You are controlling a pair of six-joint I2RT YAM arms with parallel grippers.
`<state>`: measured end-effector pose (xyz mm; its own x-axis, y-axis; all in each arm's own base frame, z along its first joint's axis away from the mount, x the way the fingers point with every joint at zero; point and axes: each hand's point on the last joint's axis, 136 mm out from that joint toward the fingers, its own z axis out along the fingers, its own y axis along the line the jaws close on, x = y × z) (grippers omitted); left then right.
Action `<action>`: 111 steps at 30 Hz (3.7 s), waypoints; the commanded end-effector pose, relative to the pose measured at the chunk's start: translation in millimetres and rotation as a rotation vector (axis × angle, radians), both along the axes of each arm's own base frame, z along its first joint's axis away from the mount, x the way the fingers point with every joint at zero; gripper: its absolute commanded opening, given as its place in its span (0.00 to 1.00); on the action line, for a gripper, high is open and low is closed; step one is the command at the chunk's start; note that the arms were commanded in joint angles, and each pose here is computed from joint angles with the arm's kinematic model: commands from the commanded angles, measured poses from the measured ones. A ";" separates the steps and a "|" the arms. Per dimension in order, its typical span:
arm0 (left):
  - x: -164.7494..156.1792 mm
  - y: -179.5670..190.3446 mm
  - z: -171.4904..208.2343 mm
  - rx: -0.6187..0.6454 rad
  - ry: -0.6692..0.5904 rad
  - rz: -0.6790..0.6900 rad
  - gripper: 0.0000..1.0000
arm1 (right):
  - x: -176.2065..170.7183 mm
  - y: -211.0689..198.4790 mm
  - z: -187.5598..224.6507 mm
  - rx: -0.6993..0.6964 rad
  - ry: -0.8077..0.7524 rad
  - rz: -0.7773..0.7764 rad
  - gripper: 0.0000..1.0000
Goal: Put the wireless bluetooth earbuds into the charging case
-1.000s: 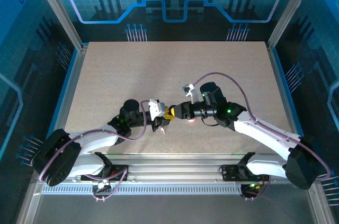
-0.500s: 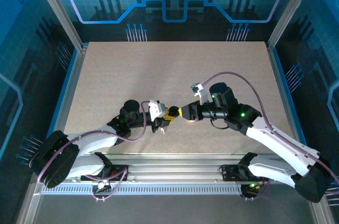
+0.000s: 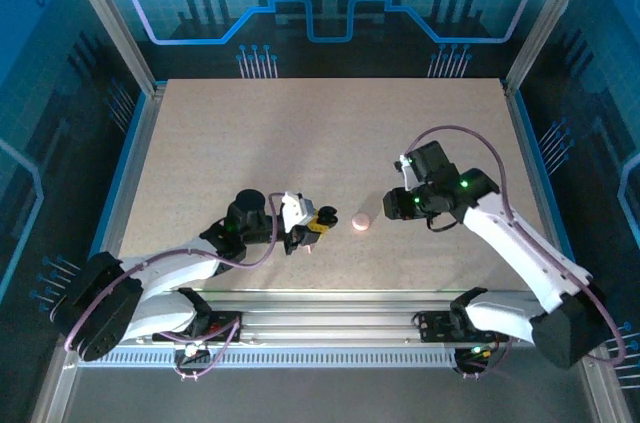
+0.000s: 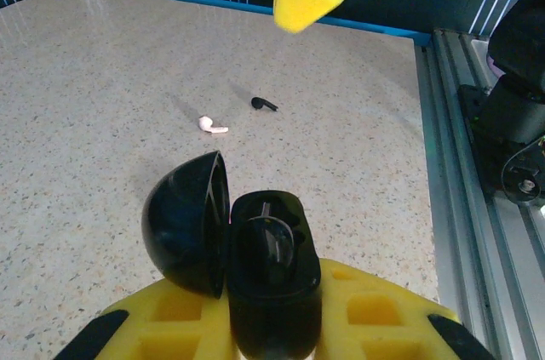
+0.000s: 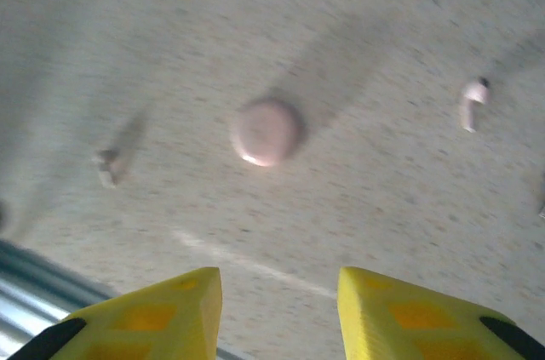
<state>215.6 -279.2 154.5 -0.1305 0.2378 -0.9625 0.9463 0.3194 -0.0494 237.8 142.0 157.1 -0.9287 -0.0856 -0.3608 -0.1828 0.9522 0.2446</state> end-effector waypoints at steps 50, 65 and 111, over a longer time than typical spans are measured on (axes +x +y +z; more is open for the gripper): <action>12.2 -10.1 -6.4 0.033 -0.007 0.015 0.18 | 49.1 -121.9 -139.7 -0.262 0.477 -0.198 0.33; 10.3 -6.3 -5.8 0.036 -0.013 0.025 0.18 | 45.1 -125.0 -147.8 -0.287 0.488 -0.204 0.26; 60.1 -100.4 -43.9 -0.131 0.058 0.019 0.15 | 44.6 -35.3 -21.4 0.335 -0.313 -0.218 0.20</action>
<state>268.5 -369.8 89.9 -0.2286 0.1866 -0.9555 0.9322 0.3247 -0.1596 275.4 85.1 113.5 -0.7999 0.2429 -0.5488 -0.0117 0.9079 0.4189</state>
